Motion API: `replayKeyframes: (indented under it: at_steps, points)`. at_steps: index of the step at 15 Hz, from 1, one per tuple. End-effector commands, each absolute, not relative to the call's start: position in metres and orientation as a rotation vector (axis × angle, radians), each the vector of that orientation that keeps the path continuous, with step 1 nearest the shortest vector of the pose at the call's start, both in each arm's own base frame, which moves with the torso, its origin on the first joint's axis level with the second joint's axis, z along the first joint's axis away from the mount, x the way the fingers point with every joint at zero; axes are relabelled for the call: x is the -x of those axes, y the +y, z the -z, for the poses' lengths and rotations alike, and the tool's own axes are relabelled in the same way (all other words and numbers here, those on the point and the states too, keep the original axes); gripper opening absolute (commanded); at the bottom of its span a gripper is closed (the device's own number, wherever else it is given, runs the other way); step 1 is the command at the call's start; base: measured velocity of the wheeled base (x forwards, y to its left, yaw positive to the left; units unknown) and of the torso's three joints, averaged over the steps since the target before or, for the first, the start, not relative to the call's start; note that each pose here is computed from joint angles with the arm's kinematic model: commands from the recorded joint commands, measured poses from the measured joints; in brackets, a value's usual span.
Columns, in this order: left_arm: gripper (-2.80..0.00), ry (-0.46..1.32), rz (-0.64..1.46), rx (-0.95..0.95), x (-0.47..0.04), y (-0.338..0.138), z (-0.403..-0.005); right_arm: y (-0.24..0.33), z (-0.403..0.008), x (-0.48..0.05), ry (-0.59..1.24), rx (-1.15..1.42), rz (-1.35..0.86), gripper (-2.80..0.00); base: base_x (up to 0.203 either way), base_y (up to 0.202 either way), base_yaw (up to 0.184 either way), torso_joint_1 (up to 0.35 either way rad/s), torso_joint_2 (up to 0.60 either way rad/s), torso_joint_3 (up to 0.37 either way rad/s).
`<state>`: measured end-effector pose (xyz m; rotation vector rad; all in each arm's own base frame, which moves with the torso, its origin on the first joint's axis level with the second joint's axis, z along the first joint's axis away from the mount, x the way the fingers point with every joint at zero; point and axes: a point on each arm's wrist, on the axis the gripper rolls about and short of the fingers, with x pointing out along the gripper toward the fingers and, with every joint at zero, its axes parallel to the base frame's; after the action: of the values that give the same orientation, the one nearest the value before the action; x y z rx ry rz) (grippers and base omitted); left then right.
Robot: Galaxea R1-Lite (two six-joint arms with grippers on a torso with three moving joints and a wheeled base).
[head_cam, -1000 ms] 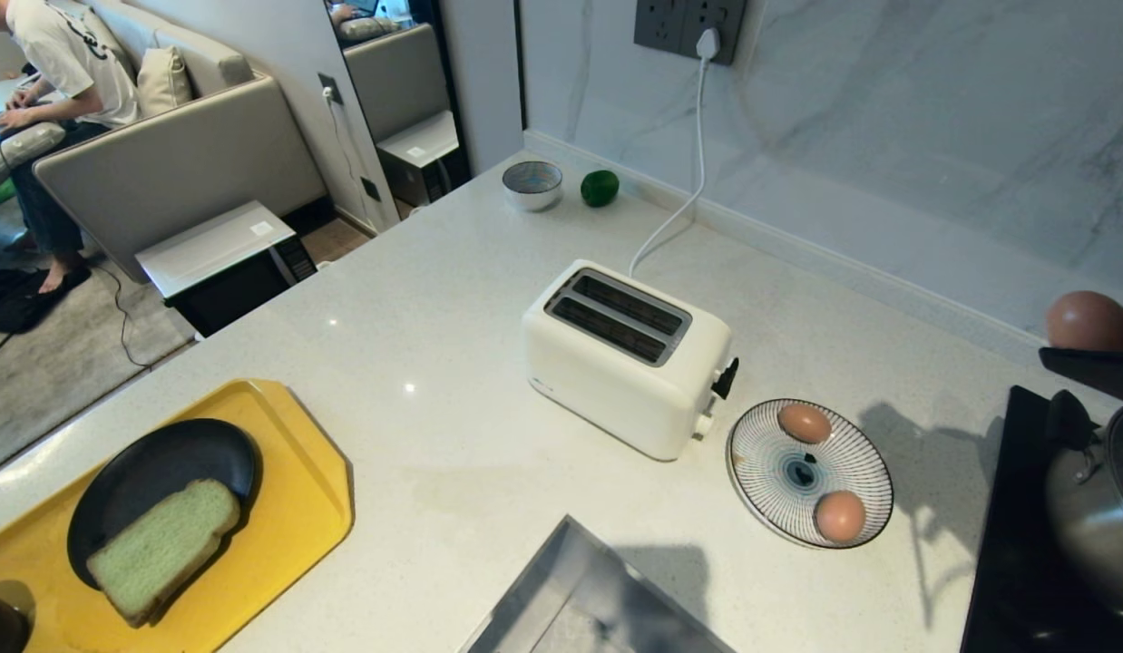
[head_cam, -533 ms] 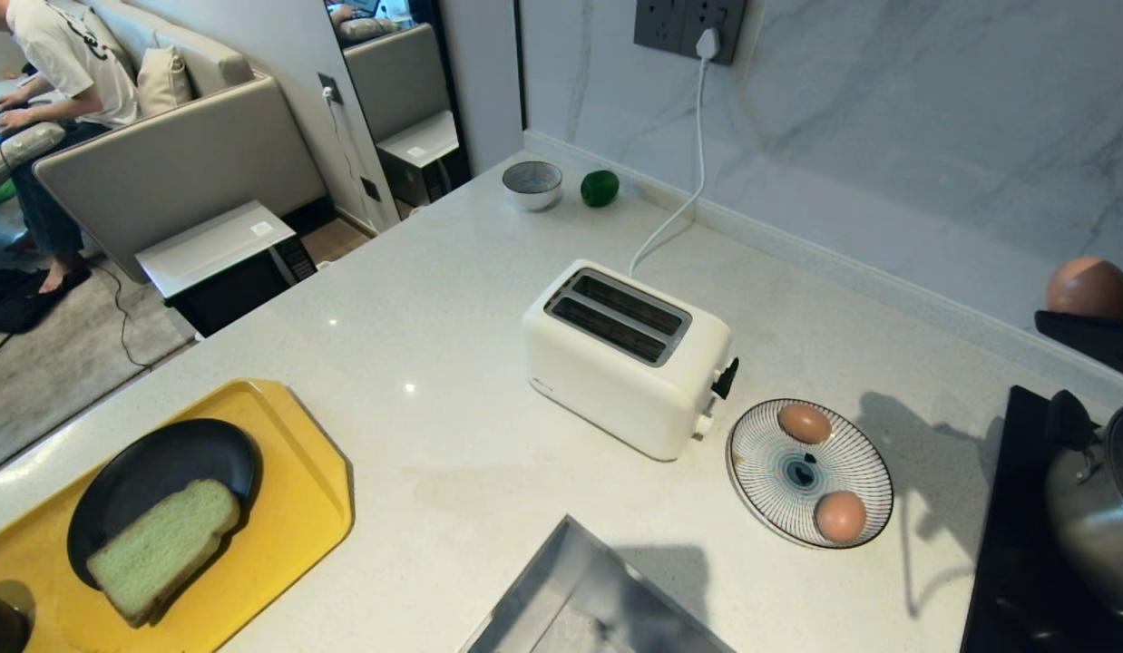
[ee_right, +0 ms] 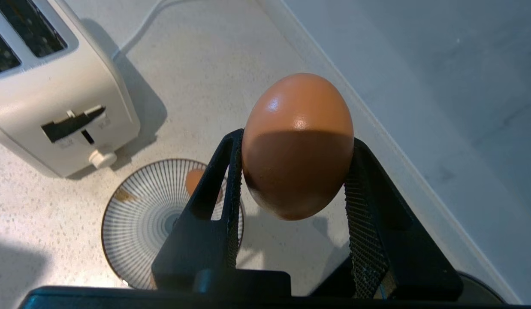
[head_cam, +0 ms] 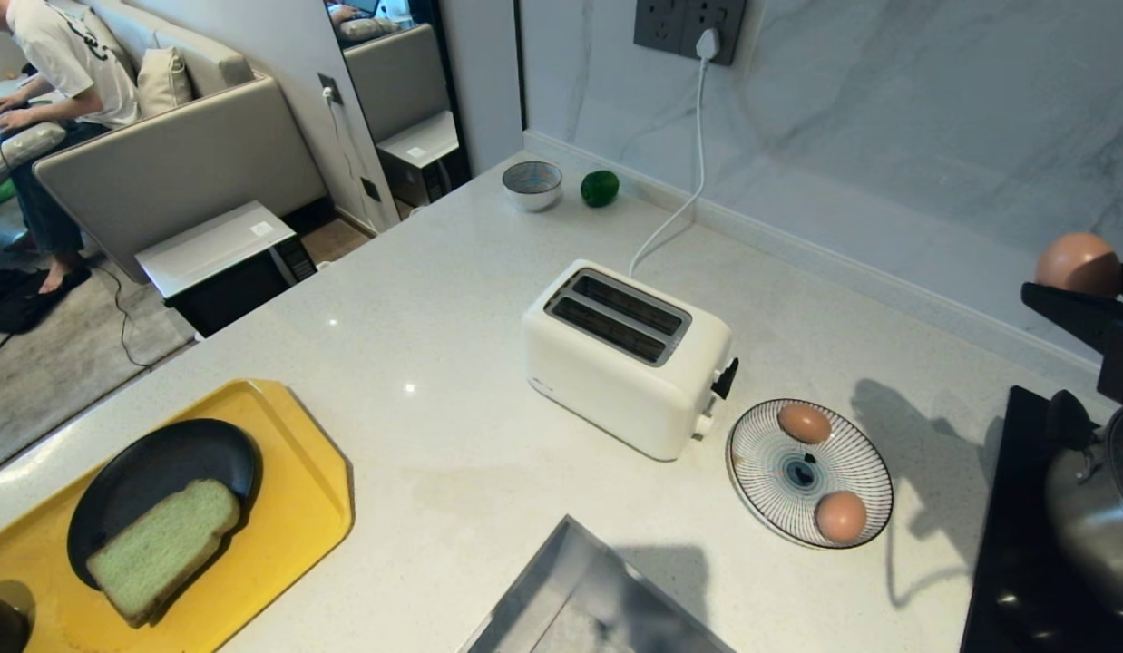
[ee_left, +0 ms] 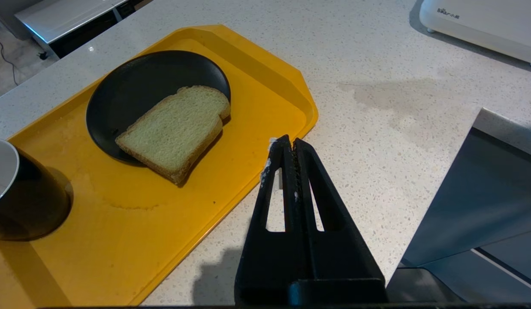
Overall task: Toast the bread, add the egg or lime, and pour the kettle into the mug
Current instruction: Put the egg in the bowl
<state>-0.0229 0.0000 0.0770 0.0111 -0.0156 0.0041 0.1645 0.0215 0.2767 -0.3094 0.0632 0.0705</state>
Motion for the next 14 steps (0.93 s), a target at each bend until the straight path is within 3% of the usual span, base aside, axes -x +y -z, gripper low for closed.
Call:
replayKeyframes:
  at_steps: [1,14]
  points:
    - [-2.80,-0.015,-0.005,-0.012,0.023,0.000,-0.077,0.026,-0.270,-0.168,0.032,0.309,-0.091,-2.80,0.000,0.000,0.000,0.000,0.00,0.000]
    - [-2.80,-0.015,-0.005,-0.012,0.023,0.000,-0.077,0.029,-0.272,-0.187,0.058,0.278,-0.104,-2.80,0.000,0.000,0.000,0.000,0.00,0.000]
